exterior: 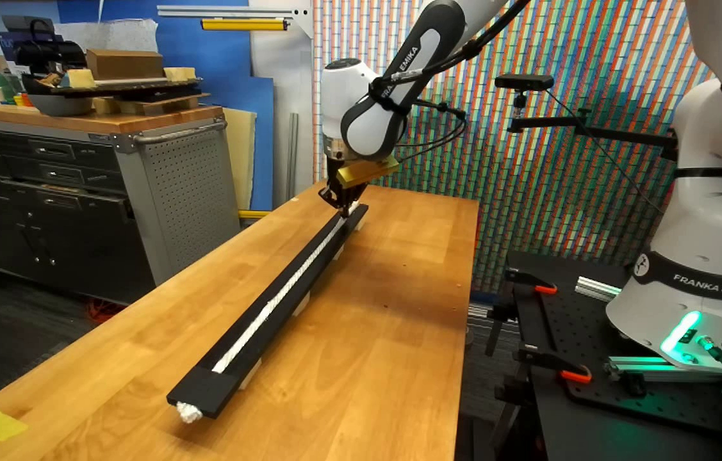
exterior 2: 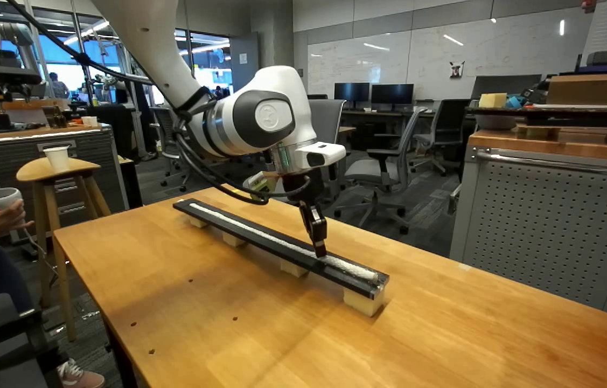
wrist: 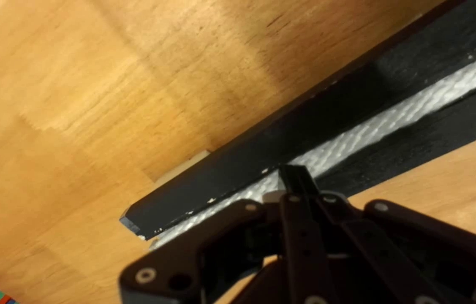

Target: Straighten the rope on the black object and press it in

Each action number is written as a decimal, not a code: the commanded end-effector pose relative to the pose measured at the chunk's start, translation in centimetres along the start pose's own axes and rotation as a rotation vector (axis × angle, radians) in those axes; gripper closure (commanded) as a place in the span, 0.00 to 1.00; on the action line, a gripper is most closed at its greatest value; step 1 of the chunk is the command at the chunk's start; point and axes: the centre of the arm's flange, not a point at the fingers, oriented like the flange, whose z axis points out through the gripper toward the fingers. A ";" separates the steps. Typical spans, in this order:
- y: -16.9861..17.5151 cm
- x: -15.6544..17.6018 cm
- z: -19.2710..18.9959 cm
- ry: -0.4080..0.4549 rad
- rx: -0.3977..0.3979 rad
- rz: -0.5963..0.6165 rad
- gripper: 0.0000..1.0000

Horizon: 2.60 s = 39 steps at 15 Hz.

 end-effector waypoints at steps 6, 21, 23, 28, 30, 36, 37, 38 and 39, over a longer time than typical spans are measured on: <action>-0.7 1.4 2.4 -0.055 -0.018 0.012 1.00; 2.2 2.5 -1.9 0.063 0.004 0.070 1.00; 2.3 2.6 -1.5 0.057 -0.006 0.070 1.00; 2.0 2.7 0.0 0.023 -0.012 0.064 1.00; 1.6 2.7 1.2 0.002 -0.023 0.060 1.00; 0.9 2.9 3.3 -0.042 -0.050 0.053 1.00; 0.9 2.9 3.1 -0.044 -0.052 0.054 1.00; 1.0 2.9 2.8 -0.040 -0.053 0.056 1.00; 1.1 2.9 2.6 -0.036 -0.052 0.057 1.00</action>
